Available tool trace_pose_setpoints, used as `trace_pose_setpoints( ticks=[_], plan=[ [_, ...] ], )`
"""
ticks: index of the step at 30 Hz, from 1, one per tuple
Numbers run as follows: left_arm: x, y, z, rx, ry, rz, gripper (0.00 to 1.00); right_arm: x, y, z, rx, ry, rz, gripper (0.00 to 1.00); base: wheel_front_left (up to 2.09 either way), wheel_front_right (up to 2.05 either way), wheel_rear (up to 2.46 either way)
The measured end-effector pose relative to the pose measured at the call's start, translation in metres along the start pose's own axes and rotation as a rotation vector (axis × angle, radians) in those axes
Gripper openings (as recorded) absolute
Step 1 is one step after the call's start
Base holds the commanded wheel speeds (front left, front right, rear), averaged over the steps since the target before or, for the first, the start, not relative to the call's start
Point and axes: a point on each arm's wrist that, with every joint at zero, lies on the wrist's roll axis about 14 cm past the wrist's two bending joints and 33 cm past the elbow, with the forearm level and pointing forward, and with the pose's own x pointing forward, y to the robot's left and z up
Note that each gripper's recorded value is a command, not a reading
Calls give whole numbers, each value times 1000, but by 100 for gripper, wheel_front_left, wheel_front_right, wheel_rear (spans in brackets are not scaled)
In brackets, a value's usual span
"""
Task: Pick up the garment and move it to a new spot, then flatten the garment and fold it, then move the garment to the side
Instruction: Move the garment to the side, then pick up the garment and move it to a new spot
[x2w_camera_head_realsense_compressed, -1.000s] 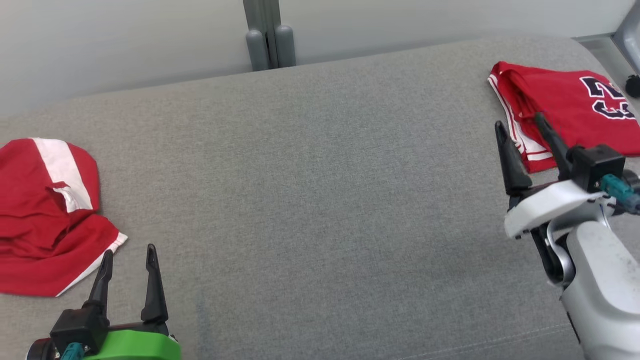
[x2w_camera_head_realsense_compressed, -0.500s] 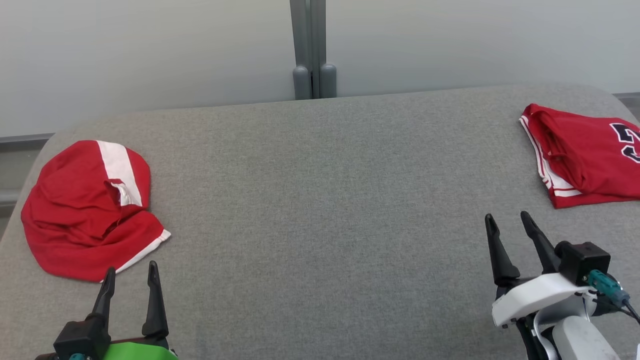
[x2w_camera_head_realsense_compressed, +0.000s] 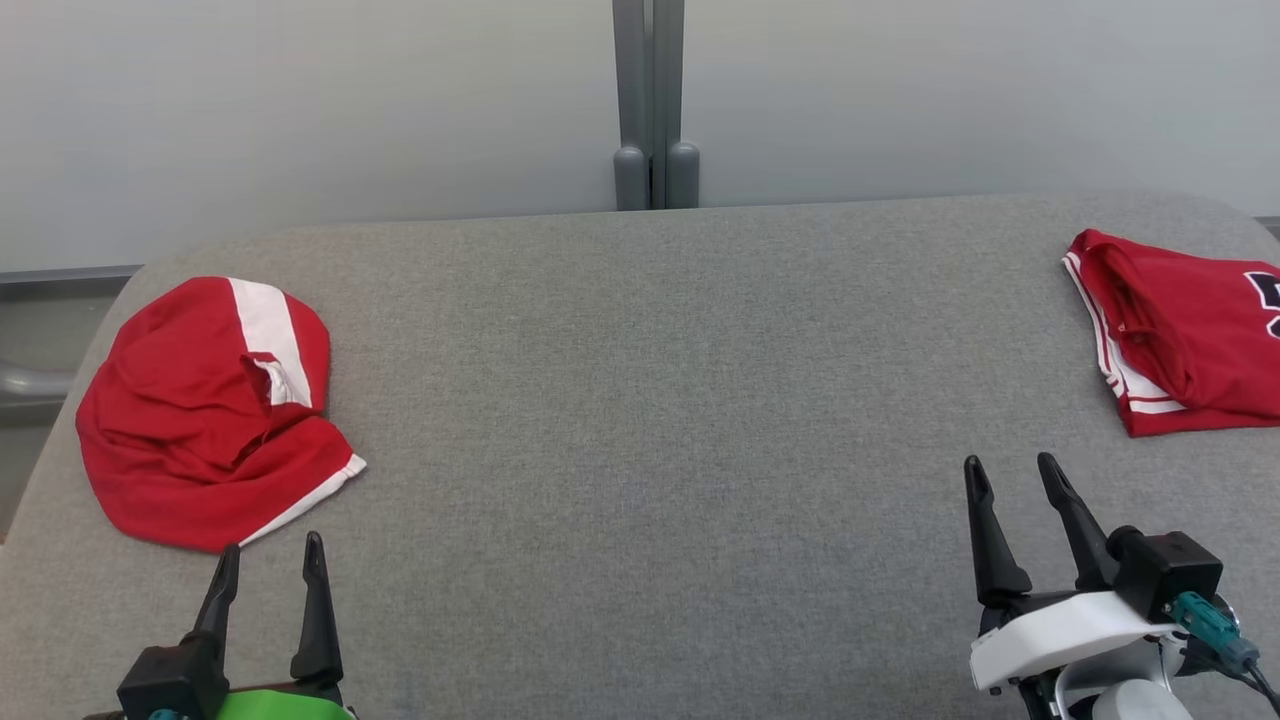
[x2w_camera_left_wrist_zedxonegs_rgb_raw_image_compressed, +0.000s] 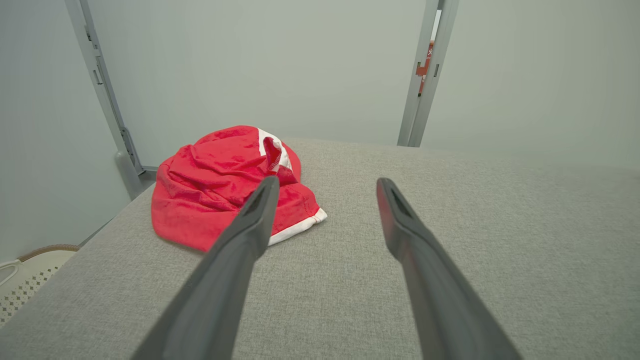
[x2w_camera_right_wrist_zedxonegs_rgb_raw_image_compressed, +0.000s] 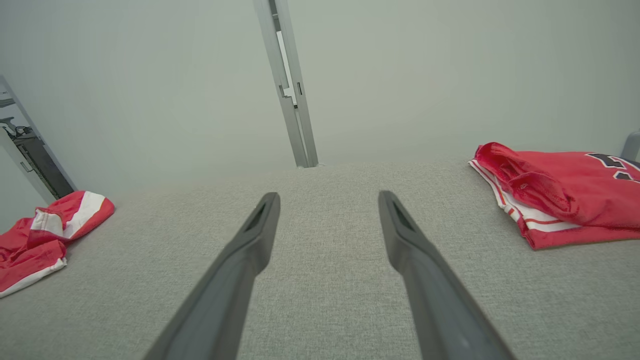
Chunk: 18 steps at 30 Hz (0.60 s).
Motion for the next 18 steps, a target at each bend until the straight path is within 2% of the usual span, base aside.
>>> trace_pose_setpoints(
  ticks=[18],
  plan=[
    [6,-3,3,-6,-9,-12,100,1,10,1,-16,-4,21,100,0,0,0]
  ],
)
